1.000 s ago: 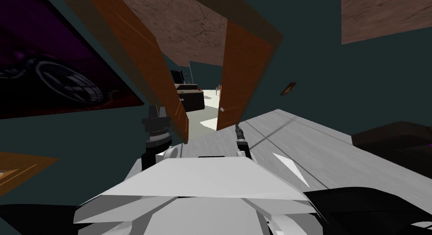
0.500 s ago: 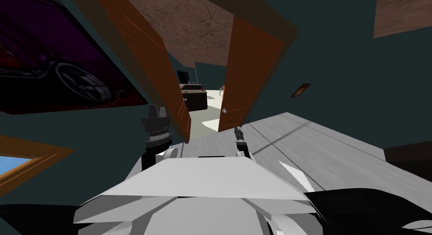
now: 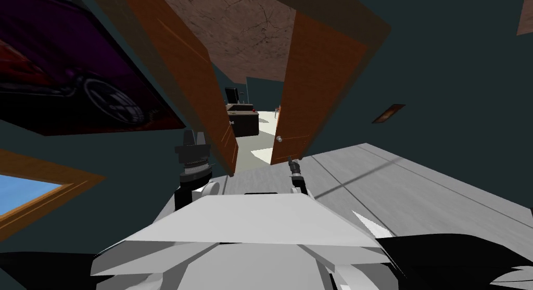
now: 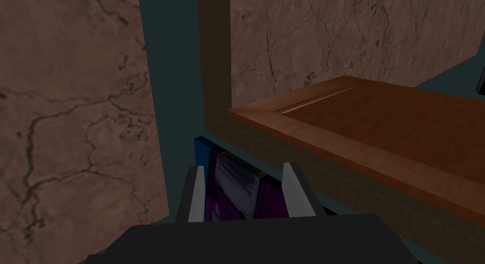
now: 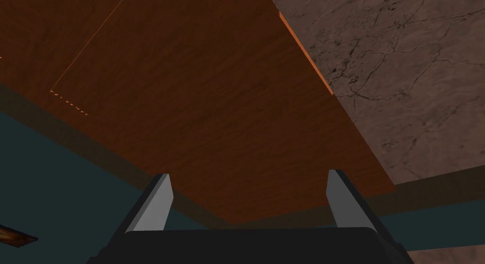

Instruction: Push the door open

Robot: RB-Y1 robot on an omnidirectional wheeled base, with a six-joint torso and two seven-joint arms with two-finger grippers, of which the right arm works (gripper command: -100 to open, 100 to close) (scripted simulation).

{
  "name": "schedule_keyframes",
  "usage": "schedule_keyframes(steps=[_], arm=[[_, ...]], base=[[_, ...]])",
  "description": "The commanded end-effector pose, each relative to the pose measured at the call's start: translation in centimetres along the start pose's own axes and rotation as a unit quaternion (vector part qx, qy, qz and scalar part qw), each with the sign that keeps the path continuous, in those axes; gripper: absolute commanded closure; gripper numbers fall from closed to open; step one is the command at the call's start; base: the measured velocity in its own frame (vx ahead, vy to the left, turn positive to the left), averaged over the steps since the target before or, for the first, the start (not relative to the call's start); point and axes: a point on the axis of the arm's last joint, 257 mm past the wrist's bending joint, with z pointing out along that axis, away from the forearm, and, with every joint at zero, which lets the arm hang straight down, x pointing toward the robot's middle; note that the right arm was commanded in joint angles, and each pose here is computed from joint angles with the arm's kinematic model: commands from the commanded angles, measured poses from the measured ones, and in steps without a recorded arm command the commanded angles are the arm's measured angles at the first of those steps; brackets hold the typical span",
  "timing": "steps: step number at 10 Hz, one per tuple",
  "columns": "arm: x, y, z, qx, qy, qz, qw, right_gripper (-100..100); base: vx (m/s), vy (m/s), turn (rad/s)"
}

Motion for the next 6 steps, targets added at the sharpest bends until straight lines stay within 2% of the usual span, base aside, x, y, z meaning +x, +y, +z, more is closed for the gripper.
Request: schedule_keyframes(steps=[1,6], arm=[[0.6,-0.6,-0.20,0.004,0.004,-0.021,0.9998,-100],[2.1,-2.5,-0.68,0.017,0.018,-0.079,0.9965,-100]], base=[[0.072,-0.058,0.166],[0.078,-0.064,0.130]])
